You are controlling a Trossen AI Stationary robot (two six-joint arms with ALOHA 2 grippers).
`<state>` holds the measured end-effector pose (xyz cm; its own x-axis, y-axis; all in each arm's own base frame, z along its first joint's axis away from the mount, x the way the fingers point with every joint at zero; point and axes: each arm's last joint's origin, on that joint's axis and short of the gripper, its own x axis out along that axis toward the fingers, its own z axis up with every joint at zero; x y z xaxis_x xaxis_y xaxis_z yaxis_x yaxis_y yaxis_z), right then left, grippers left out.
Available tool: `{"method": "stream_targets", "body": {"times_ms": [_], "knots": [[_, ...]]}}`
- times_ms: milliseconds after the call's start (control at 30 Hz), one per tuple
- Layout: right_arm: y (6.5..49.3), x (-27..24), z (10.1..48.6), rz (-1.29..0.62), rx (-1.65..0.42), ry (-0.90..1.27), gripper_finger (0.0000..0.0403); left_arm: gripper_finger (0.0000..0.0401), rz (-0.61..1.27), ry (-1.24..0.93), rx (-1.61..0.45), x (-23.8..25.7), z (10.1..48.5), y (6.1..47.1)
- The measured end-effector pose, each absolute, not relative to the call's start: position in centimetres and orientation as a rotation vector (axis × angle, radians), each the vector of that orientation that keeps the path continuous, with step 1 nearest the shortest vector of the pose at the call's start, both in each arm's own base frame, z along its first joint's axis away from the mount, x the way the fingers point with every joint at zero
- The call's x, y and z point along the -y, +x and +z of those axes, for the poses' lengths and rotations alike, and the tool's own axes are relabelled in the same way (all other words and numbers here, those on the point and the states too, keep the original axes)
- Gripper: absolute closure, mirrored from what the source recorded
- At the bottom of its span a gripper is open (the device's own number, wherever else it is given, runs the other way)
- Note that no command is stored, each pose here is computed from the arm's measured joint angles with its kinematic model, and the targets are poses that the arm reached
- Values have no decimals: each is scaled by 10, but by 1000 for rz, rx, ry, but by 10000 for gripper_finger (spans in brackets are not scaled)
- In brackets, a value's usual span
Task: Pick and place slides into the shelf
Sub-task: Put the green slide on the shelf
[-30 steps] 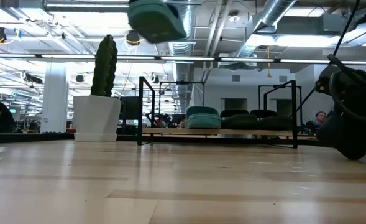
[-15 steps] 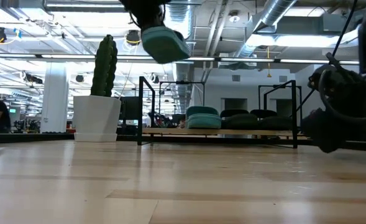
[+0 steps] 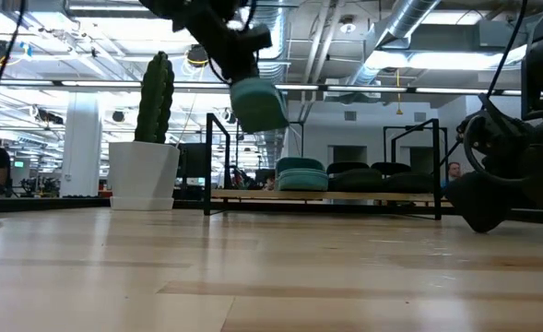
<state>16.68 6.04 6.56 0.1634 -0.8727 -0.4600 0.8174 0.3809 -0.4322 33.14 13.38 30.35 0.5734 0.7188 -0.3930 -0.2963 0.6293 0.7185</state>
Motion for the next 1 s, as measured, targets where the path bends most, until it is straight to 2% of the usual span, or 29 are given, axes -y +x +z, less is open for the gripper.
{"method": "stream_targets", "body": {"times_ms": [367,1000], "knots": [[164,-57,68,-1209,-719,-171,344,401,691,638,-823,-146,269,349],[164,-57,67,-1208,-726,-168,344,401,756,584,-900,-155,262,340]]}}
